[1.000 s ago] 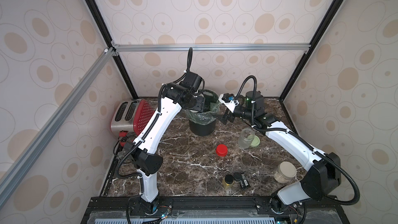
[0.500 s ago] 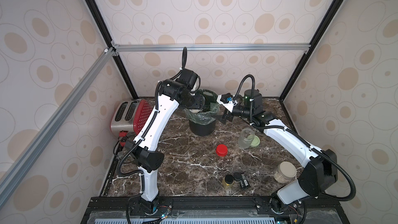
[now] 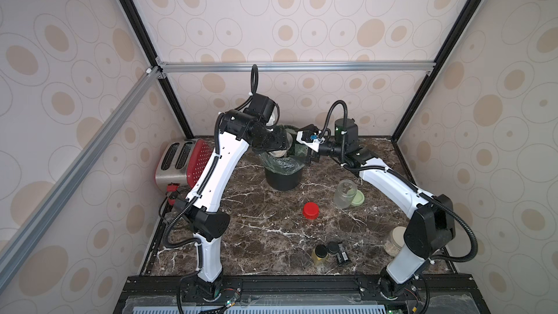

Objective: Empty expired oatmeal from jars
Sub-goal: Pour the expired oatmeal into the trash bin.

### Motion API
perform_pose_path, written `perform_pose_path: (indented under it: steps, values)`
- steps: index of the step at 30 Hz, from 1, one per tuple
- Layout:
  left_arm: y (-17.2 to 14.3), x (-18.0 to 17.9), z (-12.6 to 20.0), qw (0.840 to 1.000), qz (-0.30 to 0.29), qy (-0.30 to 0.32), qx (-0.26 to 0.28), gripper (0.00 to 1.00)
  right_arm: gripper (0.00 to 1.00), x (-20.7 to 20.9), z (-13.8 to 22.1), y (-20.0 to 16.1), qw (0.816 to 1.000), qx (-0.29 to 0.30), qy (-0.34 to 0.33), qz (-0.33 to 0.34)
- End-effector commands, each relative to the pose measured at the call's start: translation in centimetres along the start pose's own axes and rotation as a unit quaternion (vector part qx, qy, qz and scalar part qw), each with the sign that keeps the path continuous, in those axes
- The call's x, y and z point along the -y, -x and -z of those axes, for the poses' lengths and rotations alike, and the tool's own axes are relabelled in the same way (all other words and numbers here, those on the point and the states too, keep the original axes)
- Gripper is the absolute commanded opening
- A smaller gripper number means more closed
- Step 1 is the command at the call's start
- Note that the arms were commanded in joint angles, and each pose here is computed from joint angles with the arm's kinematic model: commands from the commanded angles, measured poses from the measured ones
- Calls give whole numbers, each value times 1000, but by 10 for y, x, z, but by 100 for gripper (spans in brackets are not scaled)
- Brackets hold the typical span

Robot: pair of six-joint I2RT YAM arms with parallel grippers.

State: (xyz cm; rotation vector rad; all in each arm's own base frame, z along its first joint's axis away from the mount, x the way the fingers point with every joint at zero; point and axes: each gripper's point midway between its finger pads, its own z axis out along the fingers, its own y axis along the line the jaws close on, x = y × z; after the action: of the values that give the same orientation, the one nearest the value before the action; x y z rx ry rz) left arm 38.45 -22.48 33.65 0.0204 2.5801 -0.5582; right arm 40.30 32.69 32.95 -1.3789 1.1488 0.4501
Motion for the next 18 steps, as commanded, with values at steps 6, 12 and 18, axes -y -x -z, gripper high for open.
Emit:
perform_pose_path:
  steps: [6,12,18]
  values:
    - [3,11,13,999,36,-34,1,0,94,-2,-21,15,997,47,27,47]
    - [0,15,15,998,40,-45,-4,0,87,2,-31,20,997,69,25,39]
    - [-1,21,15,997,44,-63,-8,0,90,-2,-36,19,996,69,33,41]
